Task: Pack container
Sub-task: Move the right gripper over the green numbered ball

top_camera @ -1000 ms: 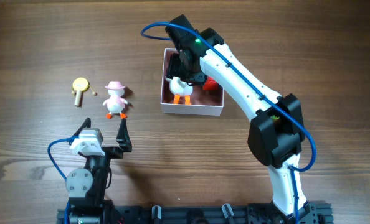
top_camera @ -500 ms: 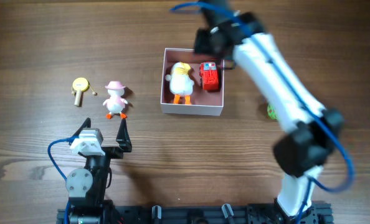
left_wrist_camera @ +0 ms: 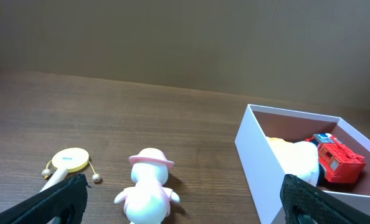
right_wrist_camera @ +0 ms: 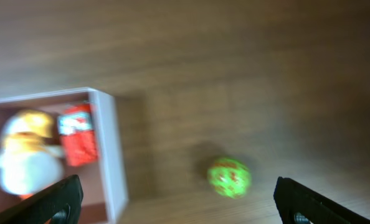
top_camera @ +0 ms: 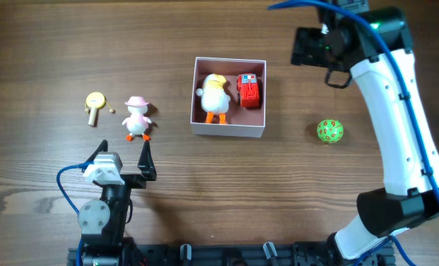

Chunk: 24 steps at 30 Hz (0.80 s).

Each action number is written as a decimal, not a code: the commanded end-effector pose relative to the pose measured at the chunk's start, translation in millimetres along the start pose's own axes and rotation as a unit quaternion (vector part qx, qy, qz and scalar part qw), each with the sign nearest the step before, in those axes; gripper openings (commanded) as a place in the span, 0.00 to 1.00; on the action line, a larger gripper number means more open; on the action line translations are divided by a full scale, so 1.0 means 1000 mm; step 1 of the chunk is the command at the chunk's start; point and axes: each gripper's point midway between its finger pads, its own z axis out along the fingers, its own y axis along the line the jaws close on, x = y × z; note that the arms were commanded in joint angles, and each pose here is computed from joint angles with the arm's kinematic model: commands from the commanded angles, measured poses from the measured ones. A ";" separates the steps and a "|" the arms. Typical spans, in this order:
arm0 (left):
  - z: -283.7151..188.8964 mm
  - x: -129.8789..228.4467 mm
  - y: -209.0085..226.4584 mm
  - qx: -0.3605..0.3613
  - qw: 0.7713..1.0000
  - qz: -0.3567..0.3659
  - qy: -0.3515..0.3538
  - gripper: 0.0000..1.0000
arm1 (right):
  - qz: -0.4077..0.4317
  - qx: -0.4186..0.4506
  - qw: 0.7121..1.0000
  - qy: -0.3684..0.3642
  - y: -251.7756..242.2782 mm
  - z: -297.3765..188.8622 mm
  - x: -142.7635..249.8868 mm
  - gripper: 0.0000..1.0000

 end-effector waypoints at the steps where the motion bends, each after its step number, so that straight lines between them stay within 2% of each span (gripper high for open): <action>1: 0.001 0.003 0.004 -0.009 1.000 0.004 0.002 1.00 | 0.010 0.049 0.998 0.027 -0.038 0.010 0.004 1.00; 4: 0.001 0.003 0.004 -0.009 1.000 0.004 0.002 1.00 | 0.026 0.057 0.997 0.049 -0.059 0.013 0.009 1.00; 6: 0.001 0.003 0.004 -0.009 1.000 0.004 0.002 1.00 | 0.010 0.032 0.997 0.069 -0.063 0.017 0.013 1.00; 9: 0.001 0.003 0.004 -0.009 1.000 0.004 0.002 1.00 | -0.014 -0.054 0.991 0.118 -0.051 0.019 0.030 1.00; 16: 0.001 0.003 0.004 -0.009 1.000 0.004 0.002 1.00 | -0.010 -0.117 0.973 0.201 -0.033 0.029 0.068 1.00; 24: 0.001 0.003 0.004 -0.009 1.000 0.004 0.002 1.00 | -0.029 -0.096 0.949 0.298 -0.037 0.068 0.127 1.00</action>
